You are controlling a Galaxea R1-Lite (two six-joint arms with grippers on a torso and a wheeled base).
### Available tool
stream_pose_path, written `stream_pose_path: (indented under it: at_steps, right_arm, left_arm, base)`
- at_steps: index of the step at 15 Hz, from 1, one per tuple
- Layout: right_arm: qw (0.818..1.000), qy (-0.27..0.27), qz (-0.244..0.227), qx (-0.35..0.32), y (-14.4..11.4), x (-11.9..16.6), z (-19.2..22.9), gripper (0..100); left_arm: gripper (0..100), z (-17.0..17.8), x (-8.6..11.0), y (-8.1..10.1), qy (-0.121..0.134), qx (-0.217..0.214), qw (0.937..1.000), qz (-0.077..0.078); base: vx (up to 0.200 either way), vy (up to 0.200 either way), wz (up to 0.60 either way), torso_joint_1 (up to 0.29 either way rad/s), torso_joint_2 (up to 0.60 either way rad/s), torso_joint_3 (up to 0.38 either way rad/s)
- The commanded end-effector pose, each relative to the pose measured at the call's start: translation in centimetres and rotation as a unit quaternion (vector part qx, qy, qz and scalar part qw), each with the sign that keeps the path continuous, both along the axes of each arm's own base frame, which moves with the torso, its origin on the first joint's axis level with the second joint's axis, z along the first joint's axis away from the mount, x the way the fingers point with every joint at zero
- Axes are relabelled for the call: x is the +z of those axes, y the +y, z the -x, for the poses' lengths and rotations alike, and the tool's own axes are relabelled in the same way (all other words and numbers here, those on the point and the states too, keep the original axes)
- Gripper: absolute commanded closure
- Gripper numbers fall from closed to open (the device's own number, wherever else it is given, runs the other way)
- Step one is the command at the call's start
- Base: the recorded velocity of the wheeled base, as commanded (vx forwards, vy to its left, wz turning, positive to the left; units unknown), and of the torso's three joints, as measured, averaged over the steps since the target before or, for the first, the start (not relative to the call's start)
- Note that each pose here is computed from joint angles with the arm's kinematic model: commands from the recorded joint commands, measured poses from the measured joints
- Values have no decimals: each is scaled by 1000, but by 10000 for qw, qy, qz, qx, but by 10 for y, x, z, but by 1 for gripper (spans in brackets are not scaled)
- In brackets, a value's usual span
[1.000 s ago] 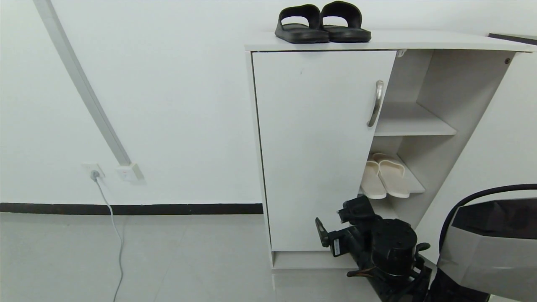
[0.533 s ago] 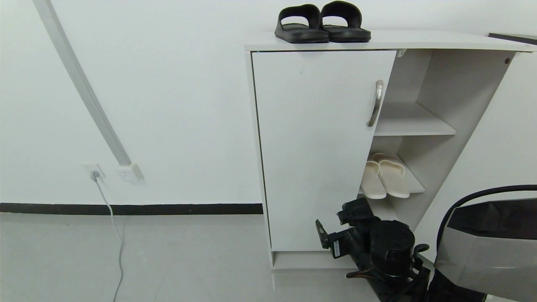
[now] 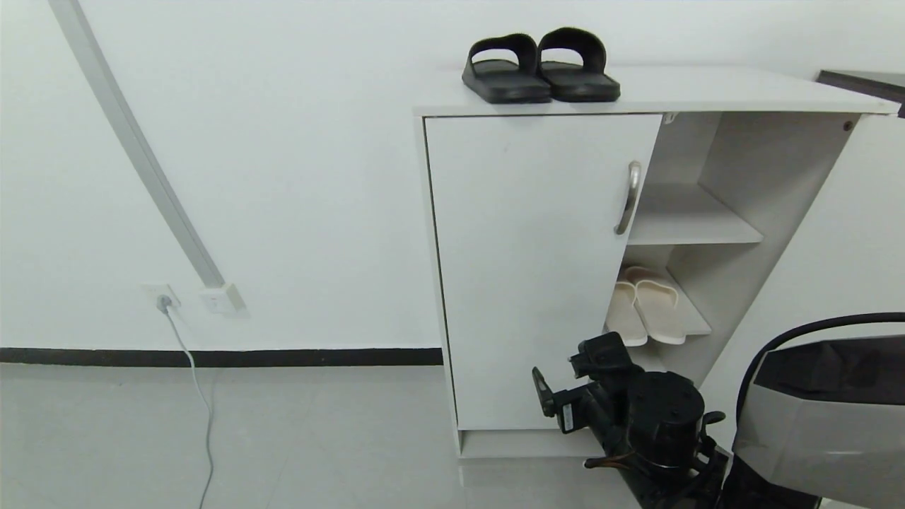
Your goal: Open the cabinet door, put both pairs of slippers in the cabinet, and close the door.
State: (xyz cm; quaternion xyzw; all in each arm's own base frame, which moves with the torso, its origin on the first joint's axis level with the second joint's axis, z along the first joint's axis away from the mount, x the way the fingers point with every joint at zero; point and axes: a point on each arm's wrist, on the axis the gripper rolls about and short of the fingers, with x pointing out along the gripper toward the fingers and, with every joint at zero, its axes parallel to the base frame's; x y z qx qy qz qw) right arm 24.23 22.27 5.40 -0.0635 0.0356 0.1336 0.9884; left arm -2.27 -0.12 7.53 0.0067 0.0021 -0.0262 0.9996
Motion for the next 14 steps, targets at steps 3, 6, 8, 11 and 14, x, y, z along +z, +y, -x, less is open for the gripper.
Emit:
stream_pose_path:
  at_steps: [3,6,8,11,14]
  right_arm:
    - [10000,20,19,-2,-1,0,2,0]
    - [10000,23,33,-9,-1,0,2,0]
    - [10000,31,30,-2,-1,-1,2,0]
    - [10000,23,32,-1,-1,0,2,0]
    - [10000,18,27,-1,-1,0,2,0]
  left_arm:
    - [100,0,0,0,16,1,10000,-1]
    - [100,0,0,0,16,1,10000,-1]
    - [100,0,0,0,16,1,10000,-1]
    - [100,0,0,0,8,1,10000,-1]
    - [100,0,0,0,16,1,10000,-1]
  base:
    - [0,0,0,54,-491,-359]
    - [0,0,0,119,-455,-342]
    - [0,0,0,144,-461,-332]
    - [0,0,0,155,-466,-326]
    - [0,0,0,173,-487,-317]
